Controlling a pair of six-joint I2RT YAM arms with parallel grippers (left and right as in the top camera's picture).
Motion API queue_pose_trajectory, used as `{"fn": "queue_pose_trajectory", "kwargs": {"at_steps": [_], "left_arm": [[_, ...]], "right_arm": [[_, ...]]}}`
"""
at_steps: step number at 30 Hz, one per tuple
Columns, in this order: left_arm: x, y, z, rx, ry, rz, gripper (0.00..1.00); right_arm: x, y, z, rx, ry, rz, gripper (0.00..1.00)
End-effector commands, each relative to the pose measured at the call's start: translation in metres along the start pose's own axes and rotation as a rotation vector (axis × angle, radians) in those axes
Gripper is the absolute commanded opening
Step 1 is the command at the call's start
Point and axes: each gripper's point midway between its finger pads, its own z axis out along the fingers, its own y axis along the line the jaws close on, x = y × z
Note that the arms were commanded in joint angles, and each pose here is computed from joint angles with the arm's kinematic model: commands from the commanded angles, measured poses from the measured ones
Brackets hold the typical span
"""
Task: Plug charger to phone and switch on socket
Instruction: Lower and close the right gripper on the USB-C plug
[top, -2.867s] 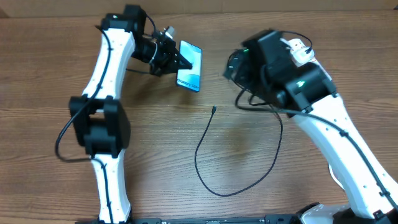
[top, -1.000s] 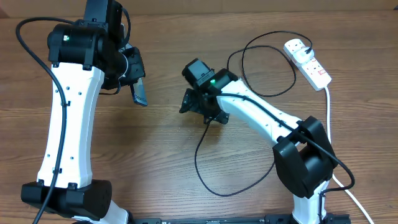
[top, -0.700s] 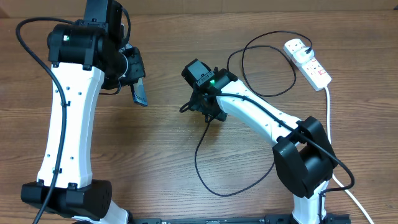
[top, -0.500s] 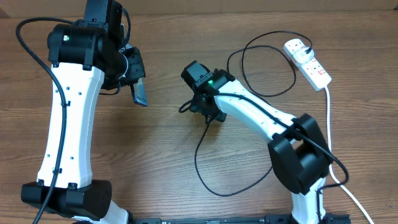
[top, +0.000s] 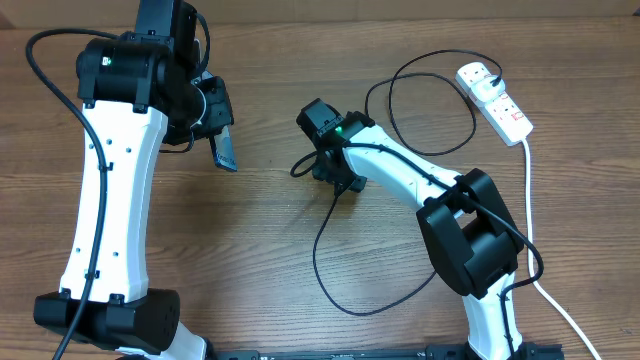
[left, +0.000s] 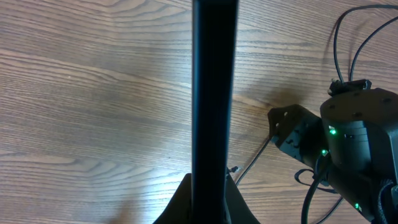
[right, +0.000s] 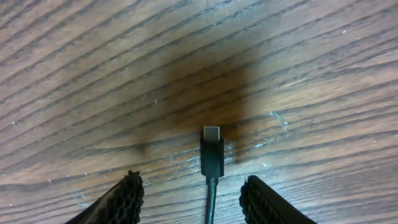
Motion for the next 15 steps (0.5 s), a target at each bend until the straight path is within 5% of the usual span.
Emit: {"fn": "queue_pose_trajectory", "kwargs": {"at_steps": [1, 15], "left_arm": [[0.001, -0.005, -0.002, 0.015, -0.006, 0.011, 0.04], [0.001, -0.005, -0.002, 0.015, -0.007, 0.011, 0.04]], "right_arm": [[-0.002, -0.006, 0.009, 0.026, 0.001, -0.017, 0.50], [0.007, -0.015, 0.021, 0.047, 0.023, -0.023, 0.48]]}}
